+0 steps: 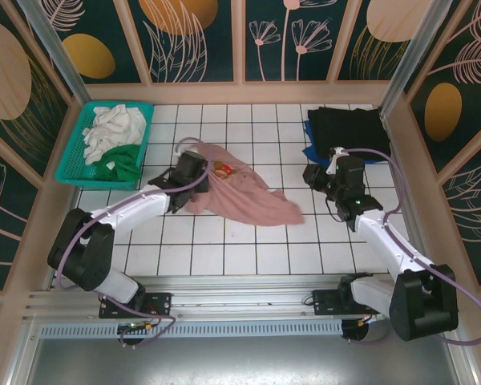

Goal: Fold and stack the t-shirts

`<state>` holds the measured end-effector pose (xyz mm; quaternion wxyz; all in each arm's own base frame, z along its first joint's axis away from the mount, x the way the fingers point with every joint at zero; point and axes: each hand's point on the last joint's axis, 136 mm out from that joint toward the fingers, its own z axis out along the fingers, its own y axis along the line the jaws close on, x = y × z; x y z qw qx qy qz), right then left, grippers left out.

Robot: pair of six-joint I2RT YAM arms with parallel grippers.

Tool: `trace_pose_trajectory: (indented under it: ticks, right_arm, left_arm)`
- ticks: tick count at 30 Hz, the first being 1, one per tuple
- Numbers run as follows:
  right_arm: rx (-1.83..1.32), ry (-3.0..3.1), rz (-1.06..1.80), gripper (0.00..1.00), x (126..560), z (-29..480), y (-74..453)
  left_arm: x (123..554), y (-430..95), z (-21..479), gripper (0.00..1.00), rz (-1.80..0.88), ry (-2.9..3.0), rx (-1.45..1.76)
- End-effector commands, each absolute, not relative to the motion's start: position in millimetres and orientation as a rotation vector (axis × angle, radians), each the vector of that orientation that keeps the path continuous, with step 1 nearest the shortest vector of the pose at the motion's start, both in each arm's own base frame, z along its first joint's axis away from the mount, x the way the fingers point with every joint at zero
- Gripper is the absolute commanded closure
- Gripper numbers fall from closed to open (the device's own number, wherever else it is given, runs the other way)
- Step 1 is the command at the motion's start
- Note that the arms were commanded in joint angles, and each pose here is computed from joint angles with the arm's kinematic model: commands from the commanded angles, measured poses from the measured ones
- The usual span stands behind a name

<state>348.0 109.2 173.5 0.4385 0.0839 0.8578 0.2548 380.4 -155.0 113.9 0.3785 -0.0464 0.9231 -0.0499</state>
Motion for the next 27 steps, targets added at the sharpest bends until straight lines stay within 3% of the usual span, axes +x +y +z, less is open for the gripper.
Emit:
trace_pose_trajectory:
  ticks: [1, 2, 9, 16, 22, 25, 27]
  right_arm:
    - [0.17, 2.135, 0.682, 0.62, 352, 162, 122]
    - [0.152, 2.146, 0.698, 0.61, 353, 156, 127]
    - [-0.007, 2.261, 0.742, 0.56, 362, 119, 186]
    - [-0.184, 2.34, 0.717, 0.5, 403, 86, 243]
    - [-0.35, 2.371, 0.744, 0.46, 442, 63, 307]
    - [-0.403, 2.393, 0.75, 0.45, 455, 49, 330]
    - [-0.424, 2.417, 0.756, 0.45, 458, 41, 342]
  left_arm:
    - [392, -125, 113, 0.52, 0.024, 2.383, -0.184]
    - [395, -124, 117, 0.34, 0.04, 2.387, -0.192]
    - [365, -176, 124, 0.18, -0.152, 2.383, -0.074]
    - [295, -210, 46, 0.2, -0.278, 2.559, -0.012]
    - [278, -214, 9, 0.18, -0.314, 2.624, -0.017]
    - [283, -214, 2, 0.25, -0.282, 2.632, -0.023]
    - [288, -216, 7, 0.4, -0.28, 2.614, -0.027]
